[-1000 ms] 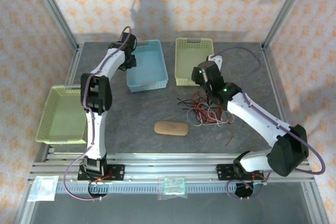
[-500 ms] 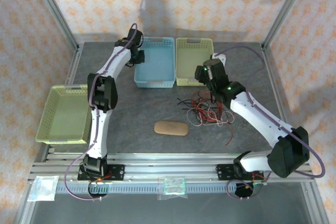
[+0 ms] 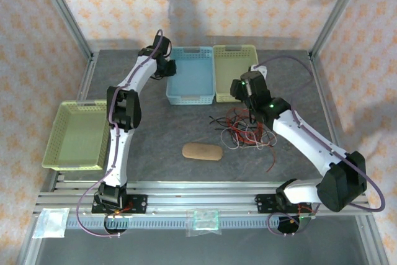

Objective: Untangle the cables

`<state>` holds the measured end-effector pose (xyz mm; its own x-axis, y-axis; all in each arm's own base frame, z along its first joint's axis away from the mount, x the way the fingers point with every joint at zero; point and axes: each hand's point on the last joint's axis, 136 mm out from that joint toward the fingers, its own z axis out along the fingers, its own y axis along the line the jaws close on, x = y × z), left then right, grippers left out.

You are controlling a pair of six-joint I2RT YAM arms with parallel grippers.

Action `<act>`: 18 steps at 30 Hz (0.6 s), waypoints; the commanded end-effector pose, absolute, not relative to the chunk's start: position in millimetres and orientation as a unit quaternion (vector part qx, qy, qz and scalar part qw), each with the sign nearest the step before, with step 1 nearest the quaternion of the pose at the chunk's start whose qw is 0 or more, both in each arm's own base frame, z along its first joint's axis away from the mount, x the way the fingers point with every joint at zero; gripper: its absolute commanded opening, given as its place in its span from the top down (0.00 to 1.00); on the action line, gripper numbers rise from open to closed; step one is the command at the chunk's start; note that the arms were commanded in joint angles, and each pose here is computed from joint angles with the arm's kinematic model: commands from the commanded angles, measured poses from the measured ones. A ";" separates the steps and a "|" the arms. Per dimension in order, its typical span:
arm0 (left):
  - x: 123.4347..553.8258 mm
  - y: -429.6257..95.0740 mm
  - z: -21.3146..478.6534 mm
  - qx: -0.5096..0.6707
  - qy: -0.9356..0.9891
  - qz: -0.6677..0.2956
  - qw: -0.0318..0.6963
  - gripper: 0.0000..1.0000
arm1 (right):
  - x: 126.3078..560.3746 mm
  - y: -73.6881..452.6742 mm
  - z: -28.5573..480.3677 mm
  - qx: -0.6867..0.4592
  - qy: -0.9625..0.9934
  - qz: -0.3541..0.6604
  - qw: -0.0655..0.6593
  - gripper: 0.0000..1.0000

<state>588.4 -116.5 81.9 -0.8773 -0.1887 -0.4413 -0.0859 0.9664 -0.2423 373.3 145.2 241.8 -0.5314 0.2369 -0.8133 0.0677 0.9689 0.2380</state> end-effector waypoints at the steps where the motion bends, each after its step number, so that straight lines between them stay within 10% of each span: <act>1: 594.8 -157.3 78.1 -0.077 0.952 -0.183 0.232 0.85 | 366.4 142.0 239.3 0.089 0.873 0.088 0.471 0.37; 18: 590.0 -109.3 172.4 -0.116 0.937 -0.077 0.321 0.26 | 371.0 174.5 246.4 0.071 0.867 0.139 0.473 0.36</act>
